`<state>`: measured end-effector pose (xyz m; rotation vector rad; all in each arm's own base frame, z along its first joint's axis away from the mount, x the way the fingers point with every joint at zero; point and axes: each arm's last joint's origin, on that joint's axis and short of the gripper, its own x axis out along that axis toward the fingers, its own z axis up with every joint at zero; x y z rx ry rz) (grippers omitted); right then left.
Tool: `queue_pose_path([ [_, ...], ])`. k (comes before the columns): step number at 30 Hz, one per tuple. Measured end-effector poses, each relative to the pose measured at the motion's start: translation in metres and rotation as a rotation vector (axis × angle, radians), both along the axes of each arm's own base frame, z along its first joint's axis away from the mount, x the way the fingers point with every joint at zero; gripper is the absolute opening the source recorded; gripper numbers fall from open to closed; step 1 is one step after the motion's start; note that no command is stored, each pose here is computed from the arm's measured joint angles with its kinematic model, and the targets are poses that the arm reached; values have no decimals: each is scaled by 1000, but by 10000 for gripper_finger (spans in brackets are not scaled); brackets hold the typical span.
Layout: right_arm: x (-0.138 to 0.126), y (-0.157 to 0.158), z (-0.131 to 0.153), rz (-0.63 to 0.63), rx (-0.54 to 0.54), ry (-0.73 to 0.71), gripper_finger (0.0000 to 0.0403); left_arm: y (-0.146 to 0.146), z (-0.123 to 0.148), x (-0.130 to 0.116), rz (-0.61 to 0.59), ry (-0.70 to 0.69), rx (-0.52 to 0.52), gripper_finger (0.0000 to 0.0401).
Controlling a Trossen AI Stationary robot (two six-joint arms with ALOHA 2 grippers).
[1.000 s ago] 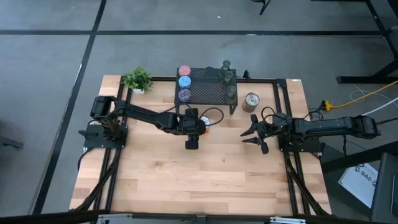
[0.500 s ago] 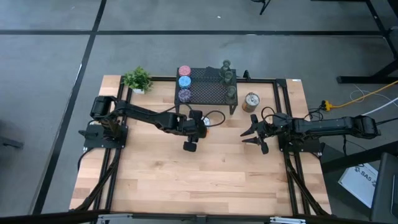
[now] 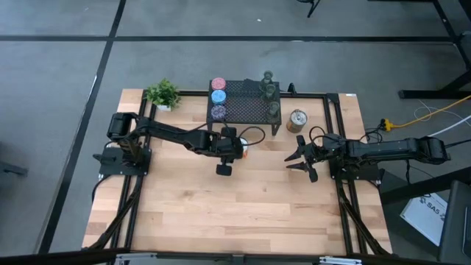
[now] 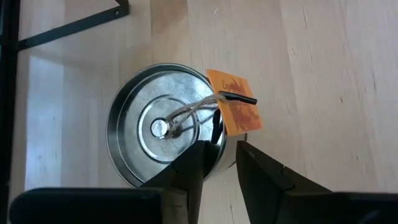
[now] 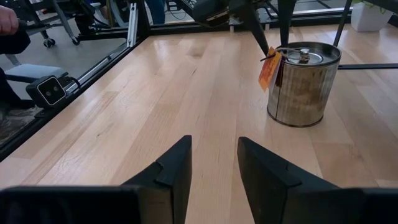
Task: Pick & Place candle stick holders
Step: Put the left silver scented candle on the shelf
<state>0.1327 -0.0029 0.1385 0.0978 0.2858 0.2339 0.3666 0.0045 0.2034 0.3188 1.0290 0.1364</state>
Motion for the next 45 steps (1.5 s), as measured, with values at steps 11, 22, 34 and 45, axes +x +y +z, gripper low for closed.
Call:
queue_pose_path([
  [11,0,0,0,0,0,0,132,0,-13,10,-29,1,41,69],
  [22,0,0,0,0,0,0,132,-7,-22,15,-82,11,114,8],
  [34,0,0,0,1,0,0,132,-16,-3,8,-147,-28,165,3],
  [45,0,0,0,0,0,0,132,-17,28,6,-144,-118,203,2],
])
